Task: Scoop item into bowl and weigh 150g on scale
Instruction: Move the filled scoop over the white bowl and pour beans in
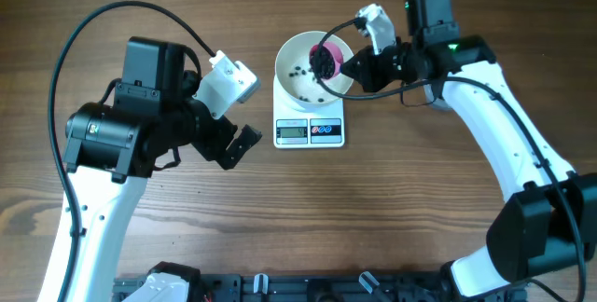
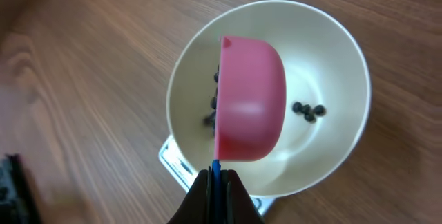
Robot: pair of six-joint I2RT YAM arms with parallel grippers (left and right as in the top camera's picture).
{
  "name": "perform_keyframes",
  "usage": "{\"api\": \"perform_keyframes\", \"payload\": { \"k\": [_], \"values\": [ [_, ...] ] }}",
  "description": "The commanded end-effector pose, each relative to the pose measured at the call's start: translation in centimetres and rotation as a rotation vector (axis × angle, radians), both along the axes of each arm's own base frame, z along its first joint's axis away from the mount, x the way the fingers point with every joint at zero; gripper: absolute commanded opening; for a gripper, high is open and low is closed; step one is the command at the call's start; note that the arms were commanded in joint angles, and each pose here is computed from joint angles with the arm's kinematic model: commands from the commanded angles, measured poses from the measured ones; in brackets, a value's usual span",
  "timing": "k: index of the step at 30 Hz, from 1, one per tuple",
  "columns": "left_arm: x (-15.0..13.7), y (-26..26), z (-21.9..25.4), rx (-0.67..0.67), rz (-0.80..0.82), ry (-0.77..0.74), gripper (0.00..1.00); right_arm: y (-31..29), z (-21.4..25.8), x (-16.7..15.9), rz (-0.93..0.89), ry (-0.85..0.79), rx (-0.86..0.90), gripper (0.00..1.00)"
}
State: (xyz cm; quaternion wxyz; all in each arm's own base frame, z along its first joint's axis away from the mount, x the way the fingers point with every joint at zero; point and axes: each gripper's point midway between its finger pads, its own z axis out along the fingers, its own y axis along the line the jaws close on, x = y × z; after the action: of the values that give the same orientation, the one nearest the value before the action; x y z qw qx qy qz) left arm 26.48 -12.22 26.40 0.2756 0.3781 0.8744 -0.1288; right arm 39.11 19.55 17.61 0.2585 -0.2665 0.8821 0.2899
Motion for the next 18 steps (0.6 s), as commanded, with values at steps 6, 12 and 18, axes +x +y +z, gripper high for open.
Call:
{"api": "perform_keyframes", "payload": {
  "k": [6,12,18],
  "values": [
    [0.3,0.1,0.5,0.001,-0.007,-0.020,1.00,-0.4,0.1,0.8,0.029,-0.123,-0.124,0.04],
    [0.3,0.1,0.5,0.001,-0.007,-0.020,1.00,-0.5,0.4,1.3,-0.029,-0.143,-0.164,0.04],
    [0.3,0.1,0.5,0.001,-0.007,-0.020,1.00,-0.3,0.3,1.3,0.027,-0.212,-0.242,0.04]
  ]
}}
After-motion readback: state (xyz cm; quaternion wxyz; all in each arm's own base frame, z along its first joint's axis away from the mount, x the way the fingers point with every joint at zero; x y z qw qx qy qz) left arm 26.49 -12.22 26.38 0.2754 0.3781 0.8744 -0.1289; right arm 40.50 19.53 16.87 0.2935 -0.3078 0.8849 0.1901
